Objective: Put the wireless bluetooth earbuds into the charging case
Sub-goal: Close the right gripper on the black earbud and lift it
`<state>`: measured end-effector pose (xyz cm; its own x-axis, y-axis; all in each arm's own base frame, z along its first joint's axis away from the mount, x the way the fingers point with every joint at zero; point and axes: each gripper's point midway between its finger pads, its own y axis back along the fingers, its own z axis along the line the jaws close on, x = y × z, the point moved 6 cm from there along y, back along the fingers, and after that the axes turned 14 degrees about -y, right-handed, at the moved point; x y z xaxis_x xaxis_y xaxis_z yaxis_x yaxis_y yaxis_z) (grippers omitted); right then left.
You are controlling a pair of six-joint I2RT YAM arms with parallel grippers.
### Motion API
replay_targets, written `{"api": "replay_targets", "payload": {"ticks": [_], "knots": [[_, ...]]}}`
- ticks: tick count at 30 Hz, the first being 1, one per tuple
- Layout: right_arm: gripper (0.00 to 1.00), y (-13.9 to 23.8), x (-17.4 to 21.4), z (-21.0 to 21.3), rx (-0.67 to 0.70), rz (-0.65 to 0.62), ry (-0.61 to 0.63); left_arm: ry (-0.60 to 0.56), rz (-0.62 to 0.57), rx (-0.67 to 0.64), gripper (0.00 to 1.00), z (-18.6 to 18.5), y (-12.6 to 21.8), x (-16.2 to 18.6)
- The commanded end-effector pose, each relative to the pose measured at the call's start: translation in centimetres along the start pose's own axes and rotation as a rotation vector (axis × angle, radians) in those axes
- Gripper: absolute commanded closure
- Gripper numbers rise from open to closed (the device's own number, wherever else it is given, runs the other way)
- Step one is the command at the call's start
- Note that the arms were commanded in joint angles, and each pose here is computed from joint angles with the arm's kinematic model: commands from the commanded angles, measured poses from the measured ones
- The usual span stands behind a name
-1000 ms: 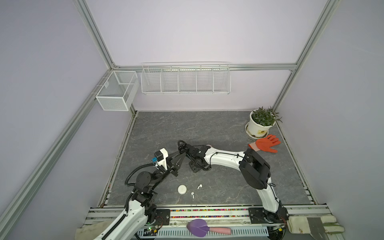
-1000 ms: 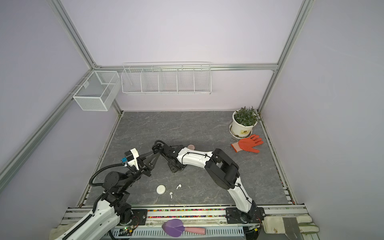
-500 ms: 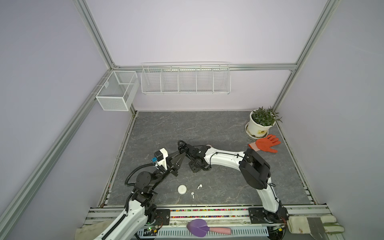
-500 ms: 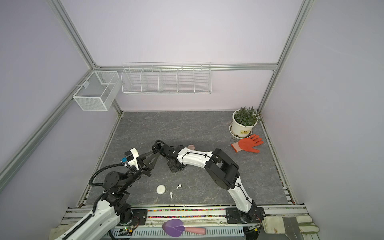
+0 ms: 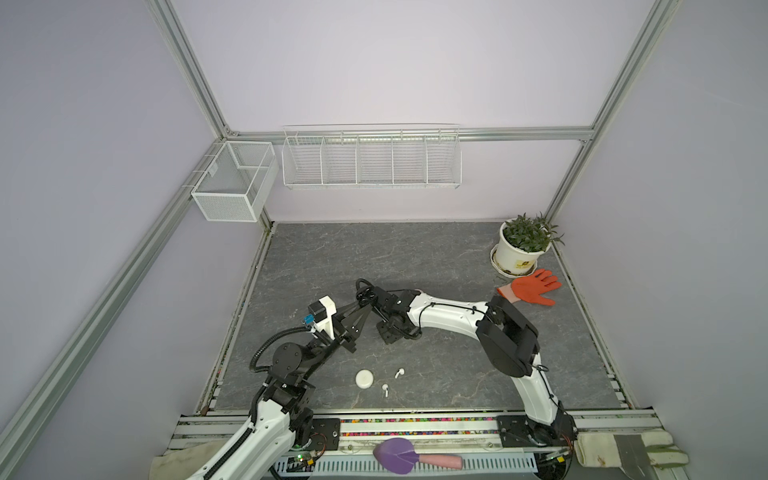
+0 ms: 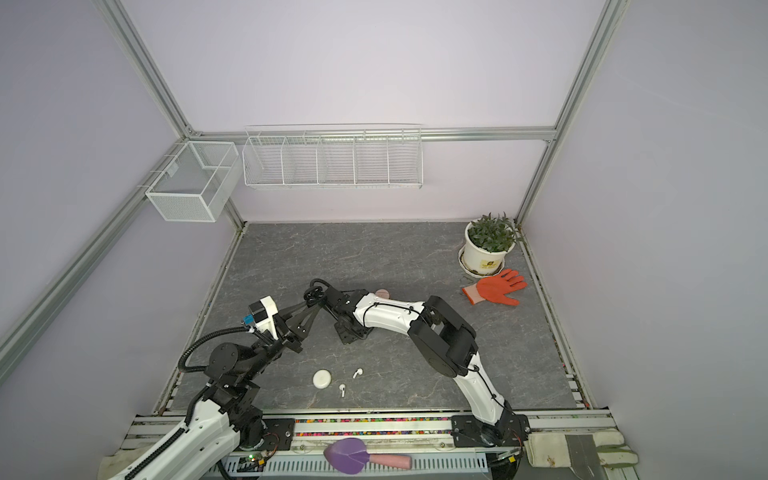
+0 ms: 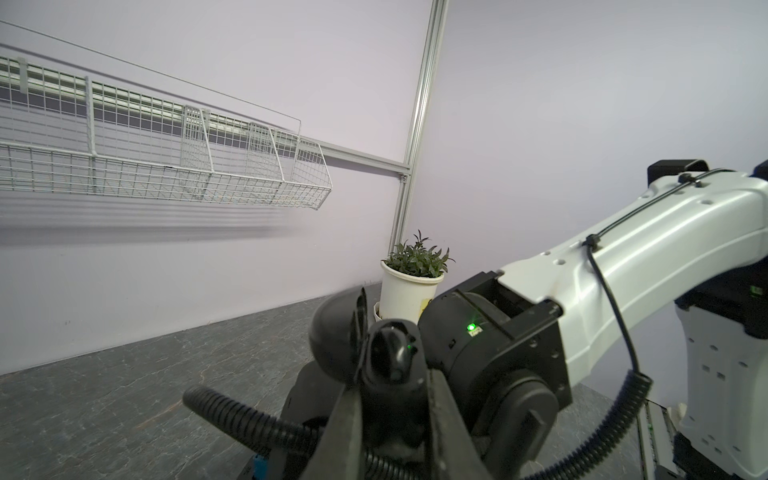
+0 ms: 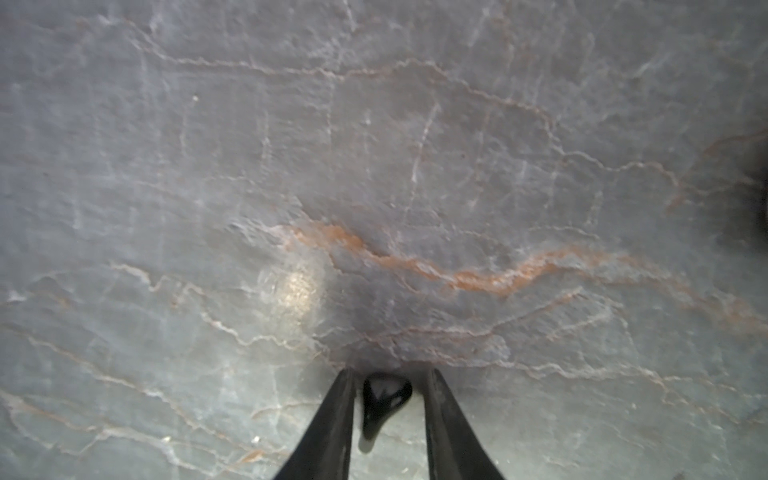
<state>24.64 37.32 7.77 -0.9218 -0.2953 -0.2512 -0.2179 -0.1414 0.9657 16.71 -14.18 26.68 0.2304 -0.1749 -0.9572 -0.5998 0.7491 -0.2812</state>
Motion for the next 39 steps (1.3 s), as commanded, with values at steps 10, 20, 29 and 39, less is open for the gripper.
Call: {"api": "replay_targets", "payload": {"ticks": [10, 20, 29, 39], "knots": [[0.73, -1.2, 0.0, 0.1, -0.009, 0.035, -0.030, -0.020, -0.003, -0.011, 1.00, 0.0, 0.1, 0.2], [0.76, -0.9, -0.1, 0.1, -0.012, 0.032, -0.029, -0.016, 0.000, -0.017, 1.00, 0.1, 0.1, 0.3], [0.79, 0.1, -0.4, 0.1, -0.021, 0.014, -0.035, -0.013, 0.001, -0.018, 1.00, 0.1, 0.1, 0.3], [0.81, 1.8, -1.2, -0.7, -0.061, -0.025, -0.072, -0.012, 0.002, -0.020, 1.00, 0.1, 0.1, 0.3]]}}
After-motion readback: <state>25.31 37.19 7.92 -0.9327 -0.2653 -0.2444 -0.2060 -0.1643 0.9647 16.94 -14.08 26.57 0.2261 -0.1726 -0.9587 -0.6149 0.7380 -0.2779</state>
